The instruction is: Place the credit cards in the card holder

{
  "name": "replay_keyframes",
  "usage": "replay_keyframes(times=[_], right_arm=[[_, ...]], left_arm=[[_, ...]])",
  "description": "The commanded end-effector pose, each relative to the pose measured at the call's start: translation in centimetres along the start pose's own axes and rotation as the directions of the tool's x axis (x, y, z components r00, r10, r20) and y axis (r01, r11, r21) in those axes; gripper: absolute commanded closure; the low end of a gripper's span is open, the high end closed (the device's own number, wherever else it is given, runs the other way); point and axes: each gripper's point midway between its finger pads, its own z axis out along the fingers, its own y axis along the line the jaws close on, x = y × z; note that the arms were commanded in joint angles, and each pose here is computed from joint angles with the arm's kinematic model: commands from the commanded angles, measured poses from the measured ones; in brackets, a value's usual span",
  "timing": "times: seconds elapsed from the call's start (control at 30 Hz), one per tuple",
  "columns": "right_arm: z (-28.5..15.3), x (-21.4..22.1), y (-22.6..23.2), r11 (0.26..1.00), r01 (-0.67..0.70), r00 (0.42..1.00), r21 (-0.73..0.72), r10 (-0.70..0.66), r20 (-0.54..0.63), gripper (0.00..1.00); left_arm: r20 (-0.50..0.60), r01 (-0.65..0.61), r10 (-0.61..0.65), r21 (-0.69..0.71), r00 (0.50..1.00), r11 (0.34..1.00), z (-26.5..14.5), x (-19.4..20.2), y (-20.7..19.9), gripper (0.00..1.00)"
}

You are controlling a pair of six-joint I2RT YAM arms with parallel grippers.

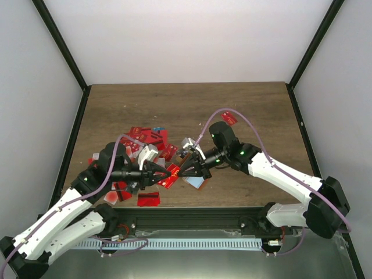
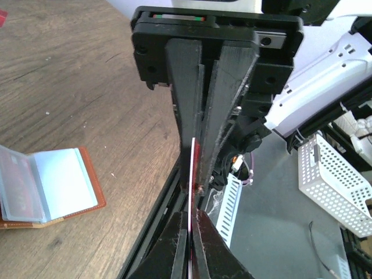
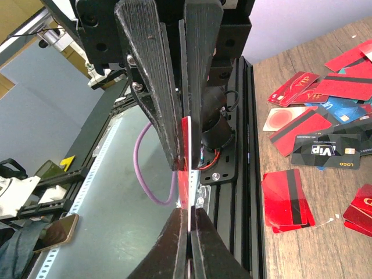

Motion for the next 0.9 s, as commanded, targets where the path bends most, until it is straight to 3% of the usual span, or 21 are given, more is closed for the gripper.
replay_keyframes(times=[0.0, 0.07, 0.1, 0.2, 0.27, 0.4, 0.5, 0.6, 0.73, 0.87], right_arm=[[-0.4, -1.9, 1.3, 0.998, 0.058, 0.998, -0.012, -0.057, 0.025, 0.99], [-0.4, -2.0, 1.1, 0.999, 0.049, 0.998, 0.003, -0.049, 0.027, 0.98], [-0.4, -2.0, 0.6, 0.999, 0.035, 0.999, 0.029, -0.036, 0.03, 0.91], [-0.9, -1.8, -2.3, 0.977, -0.056, 0.997, 0.207, 0.044, 0.061, 0.45], [-2.6, -1.7, -6.0, 0.893, -0.198, 0.977, 0.404, 0.149, 0.151, 0.35], [-7.5, 1.5, -11.3, 0.614, -0.54, 0.839, 0.576, 0.341, 0.424, 0.3], [-10.3, 5.1, -12.6, 0.406, -0.685, 0.729, 0.605, 0.378, 0.571, 0.3], [-12.4, 8.0, -12.9, 0.263, -0.749, 0.661, 0.608, 0.366, 0.655, 0.3], [-13.4, 10.4, -12.7, 0.174, -0.77, 0.629, 0.614, 0.371, 0.683, 0.34], [-12.9, 12.7, -12.9, 0.147, -0.787, 0.599, 0.599, 0.411, 0.687, 0.38]], left_arm=[[-0.004, -0.03, 0.03, 0.015, 1.0, 0.999, -0.3, -0.3, -0.9, 0.96], [-0.003, -0.021, 0.021, -0.001, 1.0, 1.0, -0.2, -0.4, -0.6, 0.96], [0.003, -0.012, 0.012, -0.025, 1.0, 1.0, -0.1, -0.5, -0.1, 0.96], [0.005, 0.027, -0.027, -0.067, 1.0, 0.997, 0.3, -0.8, 0.8, 0.96], [-0.001, 0.055, -0.056, -0.091, 0.998, 0.994, 1.0, -0.7, 1.7, 0.96], [-0.041, 0.106, -0.112, -0.138, 0.993, 0.985, 3.7, 0.1, 3.9, 0.96], [-0.044, 0.107, -0.114, -0.132, 0.993, 0.985, 5.8, -0.2, 4.4, 0.96], [-0.036, 0.138, -0.144, -0.142, 0.989, 0.98, 7.8, -0.5, 5.4, 0.96], [-0.07, 0.163, -0.177, -0.17, 0.982, 0.972, 10.6, 0.0, 7.2, 0.96], [-0.103, 0.182, -0.206, -0.205, 0.973, 0.962, 12.7, 0.8, 9.2, 0.96]])
